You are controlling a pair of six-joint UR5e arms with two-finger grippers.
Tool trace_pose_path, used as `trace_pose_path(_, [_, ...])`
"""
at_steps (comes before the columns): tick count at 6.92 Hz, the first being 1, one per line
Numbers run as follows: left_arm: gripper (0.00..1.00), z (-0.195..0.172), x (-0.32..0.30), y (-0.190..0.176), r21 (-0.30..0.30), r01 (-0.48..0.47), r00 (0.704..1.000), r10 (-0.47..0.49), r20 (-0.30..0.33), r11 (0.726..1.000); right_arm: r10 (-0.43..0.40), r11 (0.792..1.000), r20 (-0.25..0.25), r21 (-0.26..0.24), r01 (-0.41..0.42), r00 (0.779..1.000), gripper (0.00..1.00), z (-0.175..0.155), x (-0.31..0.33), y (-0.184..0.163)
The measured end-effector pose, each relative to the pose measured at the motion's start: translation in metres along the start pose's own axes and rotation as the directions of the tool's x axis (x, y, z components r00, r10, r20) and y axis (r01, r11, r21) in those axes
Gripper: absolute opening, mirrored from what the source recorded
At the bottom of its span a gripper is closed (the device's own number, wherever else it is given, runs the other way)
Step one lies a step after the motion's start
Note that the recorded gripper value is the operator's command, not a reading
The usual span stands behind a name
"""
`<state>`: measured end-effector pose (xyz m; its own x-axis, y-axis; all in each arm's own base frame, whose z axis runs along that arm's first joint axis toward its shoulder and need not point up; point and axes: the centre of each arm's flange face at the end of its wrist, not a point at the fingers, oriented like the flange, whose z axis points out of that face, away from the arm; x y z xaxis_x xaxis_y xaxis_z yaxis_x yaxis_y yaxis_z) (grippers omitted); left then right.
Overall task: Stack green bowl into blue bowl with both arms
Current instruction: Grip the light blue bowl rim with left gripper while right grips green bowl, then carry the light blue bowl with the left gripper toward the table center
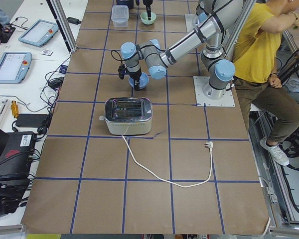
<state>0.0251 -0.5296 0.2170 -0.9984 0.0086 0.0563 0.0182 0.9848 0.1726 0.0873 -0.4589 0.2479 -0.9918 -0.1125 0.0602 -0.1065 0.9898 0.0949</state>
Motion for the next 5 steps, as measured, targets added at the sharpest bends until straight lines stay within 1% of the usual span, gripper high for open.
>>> trace_pose_path(1, [0.0,0.005,-0.002,-0.001,-0.009,-0.04,0.999,0.04,-0.005,0.999,-0.01,1.0,0.0,0.008,0.01,1.0,0.95,0.013,-0.001,0.004])
trace_pose_path(2, [0.0,0.005,-0.002,-0.001,-0.012,-0.054,0.999,0.054,-0.006,0.998,-0.021,1.0,-0.002,0.02,0.021,1.0,0.9,0.024,-0.002,0.002])
trace_pose_path(4, [0.0,-0.006,0.007,0.0,0.001,-0.052,0.998,0.052,-0.027,0.999,-0.074,0.997,-0.005,0.02,0.074,0.997,0.89,0.035,-0.001,0.001])
trace_pose_path(5, [0.0,-0.019,0.024,-0.001,0.004,-0.04,0.998,0.04,-0.046,0.999,-0.1,0.995,-0.005,0.019,0.1,0.995,0.59,0.037,-0.001,0.001])
